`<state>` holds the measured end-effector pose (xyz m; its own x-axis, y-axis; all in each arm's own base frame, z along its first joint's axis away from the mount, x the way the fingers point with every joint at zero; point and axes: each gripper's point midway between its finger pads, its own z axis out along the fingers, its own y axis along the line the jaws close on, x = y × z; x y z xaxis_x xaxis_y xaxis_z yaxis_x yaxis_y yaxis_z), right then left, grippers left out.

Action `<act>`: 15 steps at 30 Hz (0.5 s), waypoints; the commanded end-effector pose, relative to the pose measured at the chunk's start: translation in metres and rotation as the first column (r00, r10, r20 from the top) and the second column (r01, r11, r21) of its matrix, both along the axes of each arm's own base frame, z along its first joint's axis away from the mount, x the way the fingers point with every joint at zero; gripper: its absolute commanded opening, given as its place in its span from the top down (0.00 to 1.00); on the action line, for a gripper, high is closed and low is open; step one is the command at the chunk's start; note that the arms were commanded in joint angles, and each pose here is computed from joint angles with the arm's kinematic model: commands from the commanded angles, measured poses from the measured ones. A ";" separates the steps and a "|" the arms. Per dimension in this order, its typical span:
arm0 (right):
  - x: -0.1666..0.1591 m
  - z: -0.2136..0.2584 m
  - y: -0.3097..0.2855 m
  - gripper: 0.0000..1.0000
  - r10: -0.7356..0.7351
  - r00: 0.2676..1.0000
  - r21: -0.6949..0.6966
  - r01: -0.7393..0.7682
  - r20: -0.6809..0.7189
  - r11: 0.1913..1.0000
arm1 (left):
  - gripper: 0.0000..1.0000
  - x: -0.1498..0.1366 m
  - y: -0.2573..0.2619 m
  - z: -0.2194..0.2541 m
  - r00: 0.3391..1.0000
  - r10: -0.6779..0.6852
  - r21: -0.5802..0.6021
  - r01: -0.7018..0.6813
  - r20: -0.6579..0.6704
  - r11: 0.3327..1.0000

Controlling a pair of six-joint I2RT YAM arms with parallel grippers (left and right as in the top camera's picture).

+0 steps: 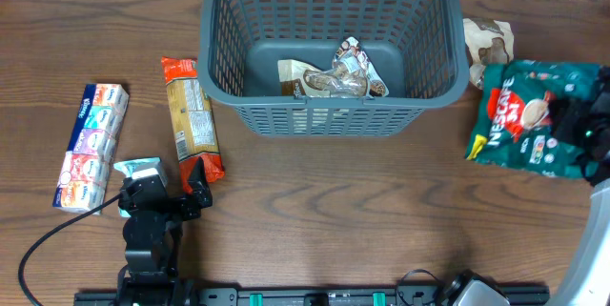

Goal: Pack container
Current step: 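Grasp the green Nescafe 3-in-1 bag with the right gripper, then lift the Nescafe bag and release it into the basket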

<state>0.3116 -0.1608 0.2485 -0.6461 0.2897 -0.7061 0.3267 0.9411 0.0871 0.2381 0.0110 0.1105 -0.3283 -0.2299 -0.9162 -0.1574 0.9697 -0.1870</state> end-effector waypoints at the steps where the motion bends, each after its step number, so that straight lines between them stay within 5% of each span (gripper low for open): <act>1: 0.015 0.059 0.015 0.99 0.060 0.988 -0.054 -0.053 0.144 0.997 | 0.01 -0.002 -0.001 -0.012 0.999 -0.005 -0.001 0.005 -0.032 1.000; 6: 0.041 0.140 0.050 0.99 0.202 0.924 -0.185 -0.147 0.325 0.972 | 0.01 -0.002 -0.001 -0.012 0.999 -0.006 -0.001 0.006 -0.032 1.000; 15: 0.062 0.260 0.186 0.99 0.674 0.568 -0.560 -0.398 0.472 0.727 | 0.01 -0.002 -0.001 -0.012 0.999 -0.006 -0.001 0.006 -0.032 1.000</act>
